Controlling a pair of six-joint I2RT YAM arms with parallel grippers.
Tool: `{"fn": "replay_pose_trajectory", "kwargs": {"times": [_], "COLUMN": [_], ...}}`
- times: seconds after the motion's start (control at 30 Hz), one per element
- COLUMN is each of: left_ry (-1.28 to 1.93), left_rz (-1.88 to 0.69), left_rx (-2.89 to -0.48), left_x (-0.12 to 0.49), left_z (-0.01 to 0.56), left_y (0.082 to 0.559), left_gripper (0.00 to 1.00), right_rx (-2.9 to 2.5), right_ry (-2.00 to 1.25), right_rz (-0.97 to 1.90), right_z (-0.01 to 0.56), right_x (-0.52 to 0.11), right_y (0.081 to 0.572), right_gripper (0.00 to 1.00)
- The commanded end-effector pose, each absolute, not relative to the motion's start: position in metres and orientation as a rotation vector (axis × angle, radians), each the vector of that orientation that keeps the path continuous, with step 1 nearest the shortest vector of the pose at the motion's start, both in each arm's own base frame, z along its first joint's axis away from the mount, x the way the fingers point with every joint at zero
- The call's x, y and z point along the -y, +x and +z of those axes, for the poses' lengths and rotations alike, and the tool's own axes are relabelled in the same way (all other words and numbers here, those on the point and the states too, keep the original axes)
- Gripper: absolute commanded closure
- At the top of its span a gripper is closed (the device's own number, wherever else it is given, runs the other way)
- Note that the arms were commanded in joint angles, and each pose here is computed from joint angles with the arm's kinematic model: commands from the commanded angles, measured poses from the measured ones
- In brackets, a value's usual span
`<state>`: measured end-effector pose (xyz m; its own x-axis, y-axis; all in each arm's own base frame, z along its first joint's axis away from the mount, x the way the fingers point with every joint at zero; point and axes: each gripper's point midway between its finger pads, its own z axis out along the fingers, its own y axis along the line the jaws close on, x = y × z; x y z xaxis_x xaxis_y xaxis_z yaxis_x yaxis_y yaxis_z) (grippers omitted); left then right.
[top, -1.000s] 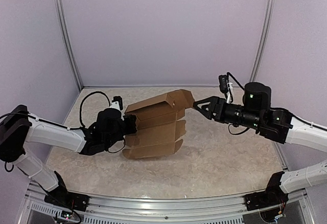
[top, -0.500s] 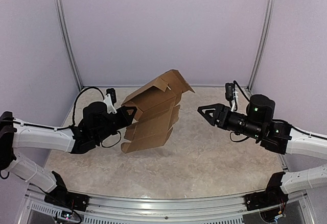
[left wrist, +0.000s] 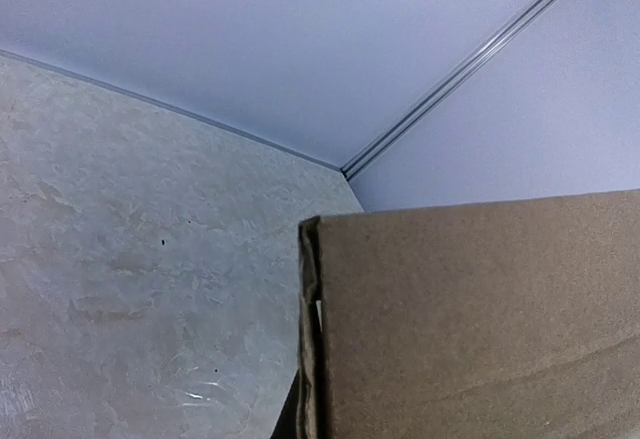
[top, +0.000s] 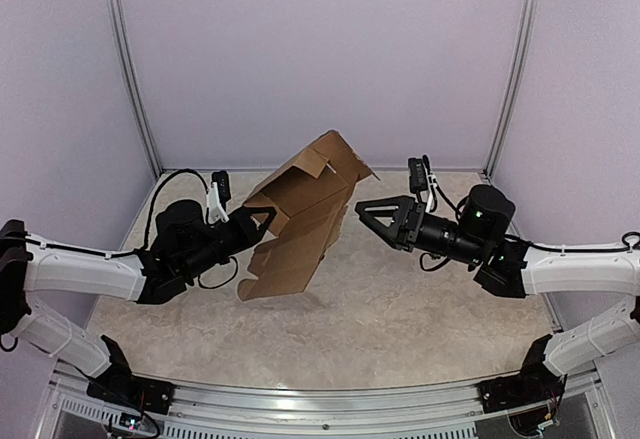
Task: Fold the paper box
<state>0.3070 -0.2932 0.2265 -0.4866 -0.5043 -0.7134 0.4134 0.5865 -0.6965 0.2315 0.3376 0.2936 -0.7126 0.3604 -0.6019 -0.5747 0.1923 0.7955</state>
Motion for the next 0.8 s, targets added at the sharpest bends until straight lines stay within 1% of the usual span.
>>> {"fn": "replay_pose_trajectory", "kwargs": {"times": [0.0, 0.37, 0.47, 0.63, 0.77], "left_ry": [-0.059, -0.046, -0.046, -0.037, -0.021], "left_rz": [-1.124, -1.115, -1.109, -1.115, -1.1], "left_rx": [-1.77, -1.784, -1.789, -1.79, -1.79], "left_x": [0.297, 0.302, 0.302, 0.304, 0.306], "left_z": [0.223, 0.215, 0.212, 0.212, 0.213], "left_y": [0.306, 0.308, 0.308, 0.307, 0.305], "left_gripper": [1.0, 1.0, 1.0, 1.0, 1.0], "right_rx": [-1.625, -1.593, -1.593, -1.6, -1.615], "right_ry": [-0.26, -0.28, -0.286, -0.278, -0.274], "right_rz": [1.767, 1.82, 1.83, 1.845, 1.854], "right_z": [0.321, 0.333, 0.332, 0.327, 0.322], "right_x": [-0.345, -0.355, -0.359, -0.365, -0.371], "right_y": [0.22, 0.218, 0.218, 0.221, 0.224], "right_gripper": [0.36, 0.37, 0.4, 0.49, 0.54]}}
